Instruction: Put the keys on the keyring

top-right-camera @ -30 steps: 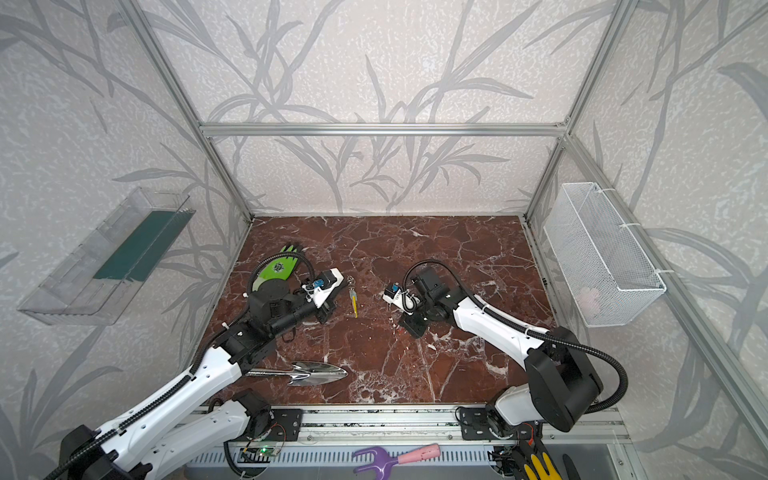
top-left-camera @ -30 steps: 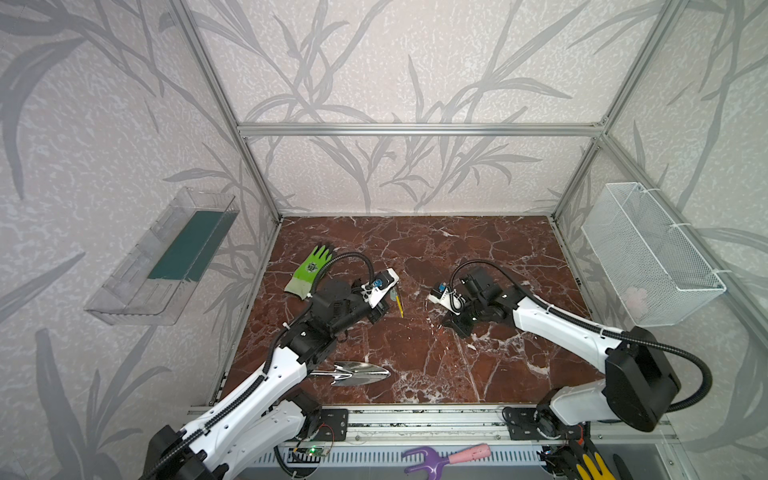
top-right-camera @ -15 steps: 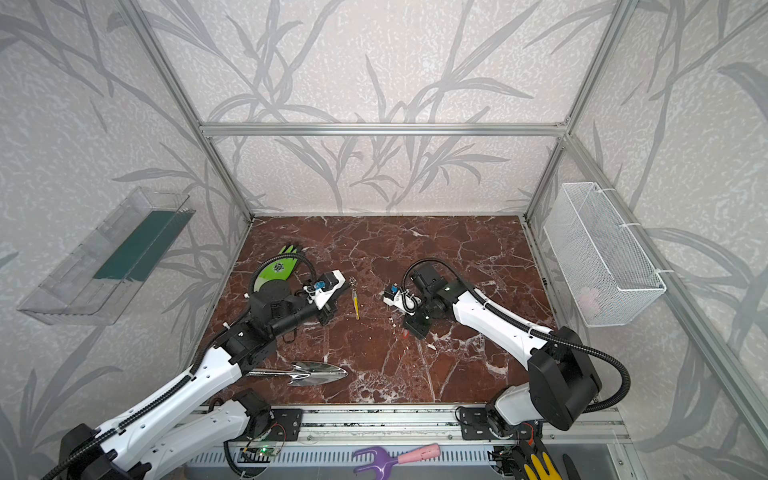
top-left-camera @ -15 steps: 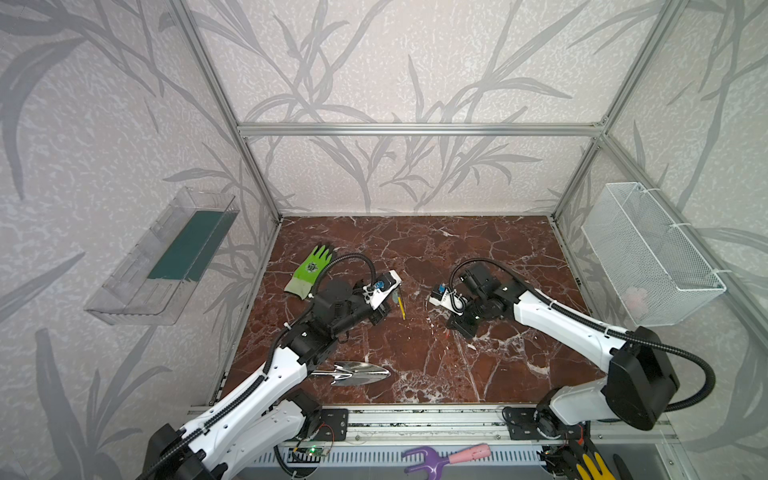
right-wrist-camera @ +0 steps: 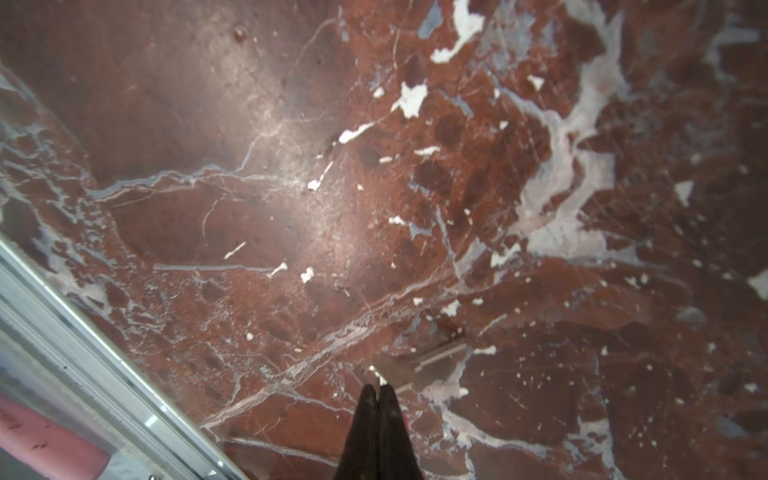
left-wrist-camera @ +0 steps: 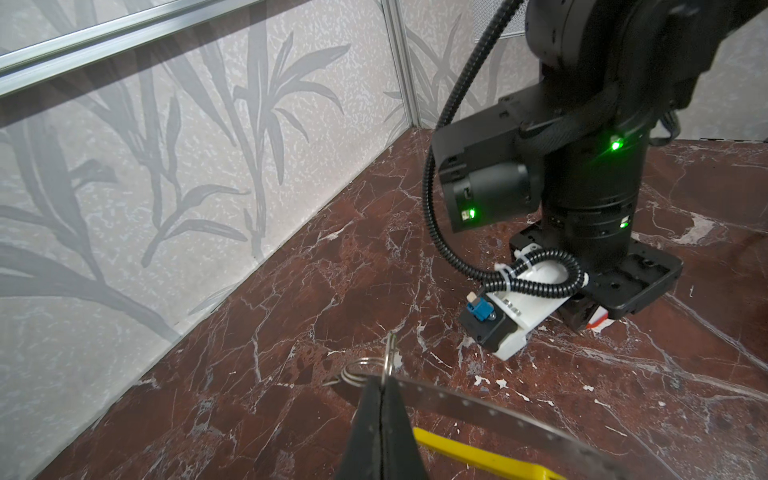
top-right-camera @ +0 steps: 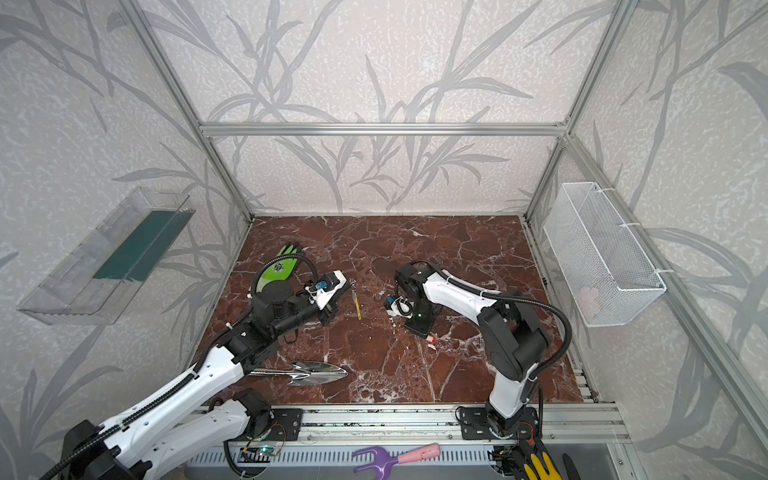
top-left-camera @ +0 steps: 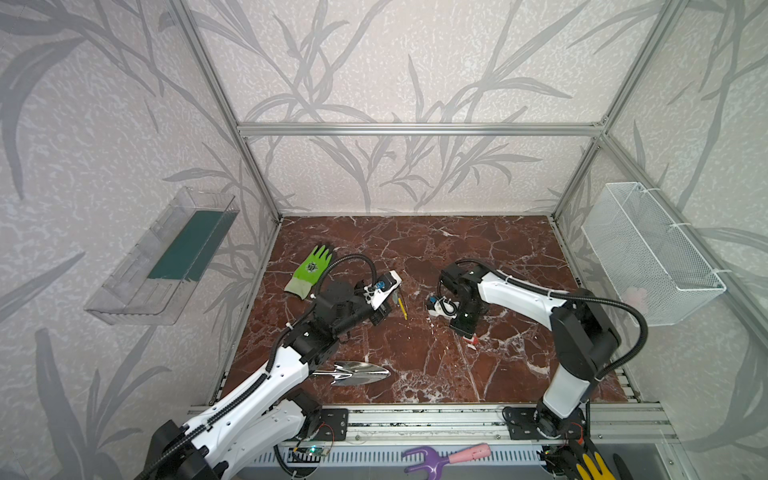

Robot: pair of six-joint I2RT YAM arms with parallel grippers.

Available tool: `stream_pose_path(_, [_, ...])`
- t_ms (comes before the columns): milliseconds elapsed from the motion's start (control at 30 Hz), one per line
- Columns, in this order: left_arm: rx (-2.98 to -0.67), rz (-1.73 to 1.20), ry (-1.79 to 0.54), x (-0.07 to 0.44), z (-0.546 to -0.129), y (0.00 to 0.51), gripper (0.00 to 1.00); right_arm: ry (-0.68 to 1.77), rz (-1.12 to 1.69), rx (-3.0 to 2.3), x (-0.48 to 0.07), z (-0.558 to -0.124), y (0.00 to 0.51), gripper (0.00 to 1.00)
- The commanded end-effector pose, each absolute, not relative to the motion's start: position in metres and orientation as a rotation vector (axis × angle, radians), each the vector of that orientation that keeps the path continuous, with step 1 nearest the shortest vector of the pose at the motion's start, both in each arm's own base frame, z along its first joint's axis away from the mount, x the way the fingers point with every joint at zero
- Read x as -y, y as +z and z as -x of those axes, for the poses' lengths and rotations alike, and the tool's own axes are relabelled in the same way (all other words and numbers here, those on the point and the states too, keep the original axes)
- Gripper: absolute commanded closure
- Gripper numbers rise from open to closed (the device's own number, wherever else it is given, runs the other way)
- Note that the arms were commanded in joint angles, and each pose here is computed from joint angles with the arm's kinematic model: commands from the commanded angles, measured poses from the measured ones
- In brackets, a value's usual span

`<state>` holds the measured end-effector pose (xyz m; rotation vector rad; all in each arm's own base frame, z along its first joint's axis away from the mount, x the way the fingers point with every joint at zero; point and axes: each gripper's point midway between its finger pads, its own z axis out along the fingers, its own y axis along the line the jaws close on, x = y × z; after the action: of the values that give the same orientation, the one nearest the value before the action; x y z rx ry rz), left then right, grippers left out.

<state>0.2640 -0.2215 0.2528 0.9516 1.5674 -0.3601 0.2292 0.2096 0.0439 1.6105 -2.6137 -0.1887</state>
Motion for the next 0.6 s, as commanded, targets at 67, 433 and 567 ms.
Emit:
stream_pose_path(67, [-1.542, -0.915, -0.339, 0.221, -0.268, 0.262, 1.0, -0.179, -1.66, 2.603, -0.226, -0.241, 0.036, 1.0])
stream_pose_path(433, [-1.558, -0.909, -0.341, 0.222, -0.271, 0.26, 1.0, -0.183, -1.653, 2.664, -0.243, -0.256, 0.02, 0.96])
stream_pose_path(567, [-1.557, -0.912, -0.347, 0.223, -0.27, 0.259, 1.0, -0.222, -1.667, 2.718, -0.248, -0.258, 0.027, 0.8])
